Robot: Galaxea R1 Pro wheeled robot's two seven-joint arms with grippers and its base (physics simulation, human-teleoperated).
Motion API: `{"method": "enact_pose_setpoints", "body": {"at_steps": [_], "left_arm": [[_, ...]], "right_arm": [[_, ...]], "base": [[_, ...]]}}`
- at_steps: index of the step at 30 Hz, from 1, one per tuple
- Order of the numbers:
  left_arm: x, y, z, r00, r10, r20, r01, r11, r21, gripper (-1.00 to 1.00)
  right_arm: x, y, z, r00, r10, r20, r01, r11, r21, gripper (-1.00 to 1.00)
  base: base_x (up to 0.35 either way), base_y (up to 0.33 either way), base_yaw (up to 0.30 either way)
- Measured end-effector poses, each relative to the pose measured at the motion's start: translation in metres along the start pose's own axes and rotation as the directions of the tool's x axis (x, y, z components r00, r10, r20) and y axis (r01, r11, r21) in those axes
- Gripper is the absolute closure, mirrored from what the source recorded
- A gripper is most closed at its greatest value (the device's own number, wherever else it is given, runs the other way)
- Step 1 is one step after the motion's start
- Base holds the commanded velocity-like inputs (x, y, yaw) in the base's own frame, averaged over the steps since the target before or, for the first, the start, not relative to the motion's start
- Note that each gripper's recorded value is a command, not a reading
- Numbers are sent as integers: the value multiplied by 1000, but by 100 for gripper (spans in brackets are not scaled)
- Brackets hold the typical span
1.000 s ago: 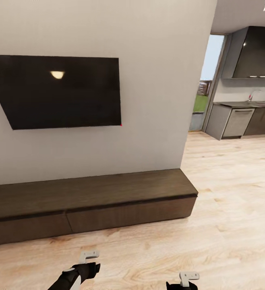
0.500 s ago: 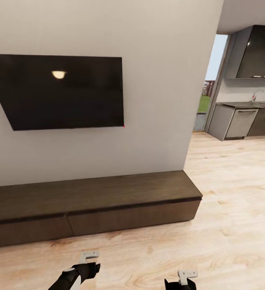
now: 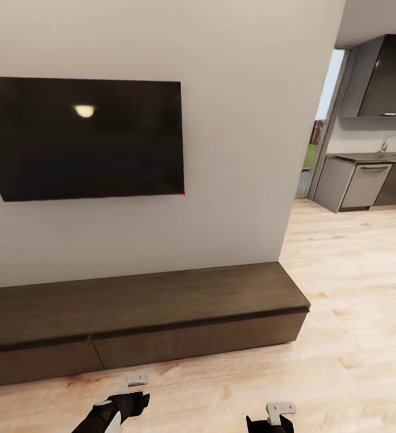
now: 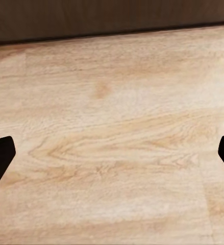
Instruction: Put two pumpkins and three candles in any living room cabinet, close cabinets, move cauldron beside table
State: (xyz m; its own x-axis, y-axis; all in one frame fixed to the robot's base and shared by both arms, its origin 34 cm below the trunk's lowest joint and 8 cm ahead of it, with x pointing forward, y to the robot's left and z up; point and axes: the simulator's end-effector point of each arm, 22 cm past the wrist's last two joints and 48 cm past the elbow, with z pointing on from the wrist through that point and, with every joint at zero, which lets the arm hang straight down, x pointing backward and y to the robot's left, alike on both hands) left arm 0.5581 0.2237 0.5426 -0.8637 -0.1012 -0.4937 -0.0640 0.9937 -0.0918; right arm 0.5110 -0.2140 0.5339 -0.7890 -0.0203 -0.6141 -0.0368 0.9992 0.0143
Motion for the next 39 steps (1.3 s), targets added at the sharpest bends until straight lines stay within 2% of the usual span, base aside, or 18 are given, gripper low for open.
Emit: {"method": "enact_pose_setpoints", "body": {"at_steps": [10,22,23,24,25,27,29,30,32,34,36,39], "left_arm": [[0,0,0,1000,0,0,0,1000,1,-100],[1,-4,0,1000,5,-4,-5,1000,24,-100],[2,-6,0,1000,5,-5,-5,999,40,-100],[2,-15,-1,1000,-1,-6,1,996,92,-100],[2,-19,-1,1000,-3,-6,4,993,114,-100],[2,-38,-5,1000,-18,-10,20,976,216,-100],[1,-46,-10,1000,-25,-11,27,955,295,-100],[0,-46,-12,1000,-26,-11,28,948,318,-100],[0,-46,-14,1000,-27,-10,29,942,334,-100],[-1,-44,-16,1000,-29,-10,30,936,352,-100],[-1,-44,-17,1000,-29,-10,30,932,362,-100],[-3,-53,-21,999,-43,-10,44,913,406,-100]], "right_arm": [[-1,0,0,1000,2,6,-2,1000,-2,-100],[-2,0,0,1000,14,7,-14,1000,-5,-100],[-2,1,0,1000,15,7,-15,1000,-10,-100],[-2,4,0,1000,15,6,-15,1000,-28,-100],[-2,5,0,1000,16,6,-15,999,-37,-100],[-2,17,-1,1000,25,4,-24,995,-98,-100],[-4,34,-3,997,75,3,-73,980,-184,-100],[-7,42,-5,993,116,4,-112,967,-227,-100],[-11,49,-8,987,163,5,-155,950,-271,-100],[-22,59,-14,960,279,9,-258,901,-350,-100],[-27,59,-16,942,336,10,-309,875,-372,-100],[-25,58,-16,932,363,4,-336,864,-375,-100]], "base": [[180,0,0],[22,0,0],[0,0,0],[0,0,0],[0,0,0],[0,0,0],[0,0,0],[0,0,0],[0,0,0],[0,0,0],[0,0,0],[0,0,0]]}}
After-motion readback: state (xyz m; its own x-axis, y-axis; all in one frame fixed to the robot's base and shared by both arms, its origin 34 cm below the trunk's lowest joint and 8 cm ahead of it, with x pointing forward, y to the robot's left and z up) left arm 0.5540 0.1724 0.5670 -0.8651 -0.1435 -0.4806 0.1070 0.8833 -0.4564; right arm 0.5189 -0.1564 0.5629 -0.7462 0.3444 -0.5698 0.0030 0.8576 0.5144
